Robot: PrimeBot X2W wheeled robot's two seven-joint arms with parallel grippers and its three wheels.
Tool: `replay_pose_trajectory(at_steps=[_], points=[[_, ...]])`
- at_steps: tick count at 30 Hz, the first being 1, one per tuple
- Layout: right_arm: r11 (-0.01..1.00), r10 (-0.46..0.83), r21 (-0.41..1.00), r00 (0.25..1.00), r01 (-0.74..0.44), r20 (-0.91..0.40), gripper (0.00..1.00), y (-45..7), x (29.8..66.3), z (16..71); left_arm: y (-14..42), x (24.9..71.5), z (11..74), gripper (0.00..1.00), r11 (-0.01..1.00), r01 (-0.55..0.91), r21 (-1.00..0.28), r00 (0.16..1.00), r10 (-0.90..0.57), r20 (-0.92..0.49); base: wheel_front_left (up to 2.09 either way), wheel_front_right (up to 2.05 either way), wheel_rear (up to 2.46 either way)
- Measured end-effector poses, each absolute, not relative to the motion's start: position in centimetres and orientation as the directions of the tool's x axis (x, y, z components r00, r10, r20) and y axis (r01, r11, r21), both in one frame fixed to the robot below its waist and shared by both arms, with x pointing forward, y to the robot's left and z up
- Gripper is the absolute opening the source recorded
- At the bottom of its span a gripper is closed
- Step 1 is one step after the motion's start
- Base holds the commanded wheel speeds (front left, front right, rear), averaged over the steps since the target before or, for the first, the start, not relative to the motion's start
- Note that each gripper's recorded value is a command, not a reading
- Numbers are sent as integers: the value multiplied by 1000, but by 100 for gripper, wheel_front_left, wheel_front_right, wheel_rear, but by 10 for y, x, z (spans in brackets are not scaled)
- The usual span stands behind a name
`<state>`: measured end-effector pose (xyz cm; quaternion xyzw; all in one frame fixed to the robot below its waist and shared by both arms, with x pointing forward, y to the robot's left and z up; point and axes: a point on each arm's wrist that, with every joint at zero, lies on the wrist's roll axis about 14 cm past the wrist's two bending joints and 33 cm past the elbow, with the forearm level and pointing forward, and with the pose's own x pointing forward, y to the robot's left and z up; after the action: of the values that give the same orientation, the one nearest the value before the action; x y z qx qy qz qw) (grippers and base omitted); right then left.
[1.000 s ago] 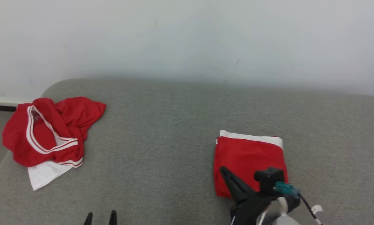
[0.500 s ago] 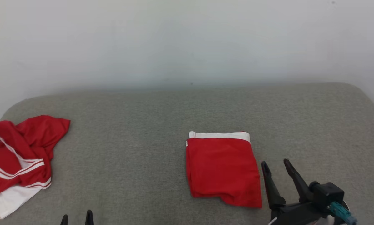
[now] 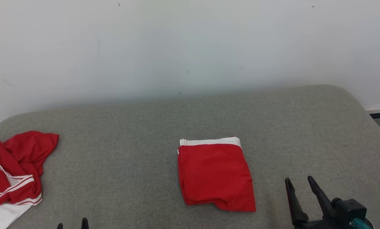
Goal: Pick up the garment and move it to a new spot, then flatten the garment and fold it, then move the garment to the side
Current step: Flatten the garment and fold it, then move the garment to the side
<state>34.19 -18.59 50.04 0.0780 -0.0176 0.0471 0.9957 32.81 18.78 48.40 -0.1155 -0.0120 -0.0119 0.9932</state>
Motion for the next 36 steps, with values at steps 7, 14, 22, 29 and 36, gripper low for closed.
replay_pose_trajectory(at_steps=[7, 14, 22, 29, 36], points=[[984, 88, 151, 996, -89, 17, 100, -192, 337, 490, 191, 333, 493, 100, 976, 24, -217, 998, -13, 54, 0, 0, 0], [982, 85, 167, 996, -84, -2, 100, -192, 334, 481, 192, 334, 490, 100, 979, 29, -201, 999, -20, 46, 0, 0, 0], [979, 92, 183, 995, -86, -26, 100, -188, 333, 473, 188, 334, 481, 100, 979, 37, -199, 999, -35, 16, 0, 0, 0], [978, 97, 189, 995, -90, -26, 100, -186, 335, 473, 187, 335, 479, 100, 979, 36, -201, 999, -35, 8, 0, 0, 0], [977, 96, 191, 995, -90, -24, 100, -186, 336, 473, 185, 335, 477, 100, 978, 41, -202, 999, -42, 1, 0, 0, 0]])
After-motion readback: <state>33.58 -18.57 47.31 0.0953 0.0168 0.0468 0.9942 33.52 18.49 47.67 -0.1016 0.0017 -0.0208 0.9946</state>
